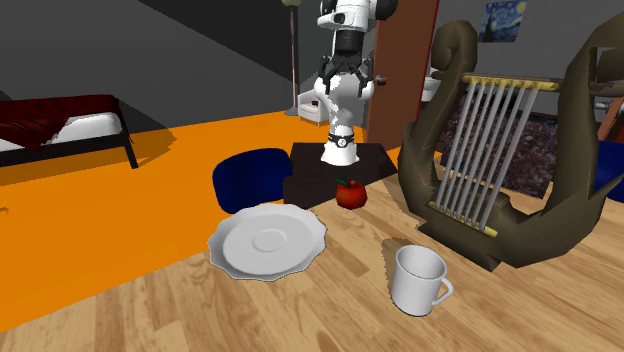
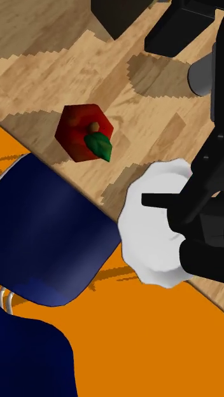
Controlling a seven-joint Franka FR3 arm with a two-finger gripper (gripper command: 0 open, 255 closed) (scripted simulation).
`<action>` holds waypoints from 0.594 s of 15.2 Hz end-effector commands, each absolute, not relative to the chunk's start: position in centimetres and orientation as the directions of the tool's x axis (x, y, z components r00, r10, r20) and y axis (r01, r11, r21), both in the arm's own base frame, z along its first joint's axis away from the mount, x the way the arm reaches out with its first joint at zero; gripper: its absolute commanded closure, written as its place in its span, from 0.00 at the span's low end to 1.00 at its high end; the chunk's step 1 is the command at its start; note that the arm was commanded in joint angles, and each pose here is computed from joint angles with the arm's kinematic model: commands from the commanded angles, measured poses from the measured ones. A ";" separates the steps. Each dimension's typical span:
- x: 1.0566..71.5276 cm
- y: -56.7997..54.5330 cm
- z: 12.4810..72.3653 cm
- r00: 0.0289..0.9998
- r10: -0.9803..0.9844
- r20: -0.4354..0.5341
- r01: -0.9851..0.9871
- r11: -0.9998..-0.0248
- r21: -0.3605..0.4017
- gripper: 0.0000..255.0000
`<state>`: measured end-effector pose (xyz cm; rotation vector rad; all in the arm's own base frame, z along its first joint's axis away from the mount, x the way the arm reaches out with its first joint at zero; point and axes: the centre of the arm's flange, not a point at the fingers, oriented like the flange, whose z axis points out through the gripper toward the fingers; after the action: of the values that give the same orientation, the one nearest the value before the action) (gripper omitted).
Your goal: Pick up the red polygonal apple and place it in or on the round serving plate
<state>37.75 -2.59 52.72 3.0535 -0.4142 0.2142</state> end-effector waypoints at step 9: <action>43.1 -1.3 40.2 0.881 -0.471 0.051 -0.472 -0.881 0.008 0.00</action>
<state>42.69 -1.47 41.16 3.0317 -0.7221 0.0868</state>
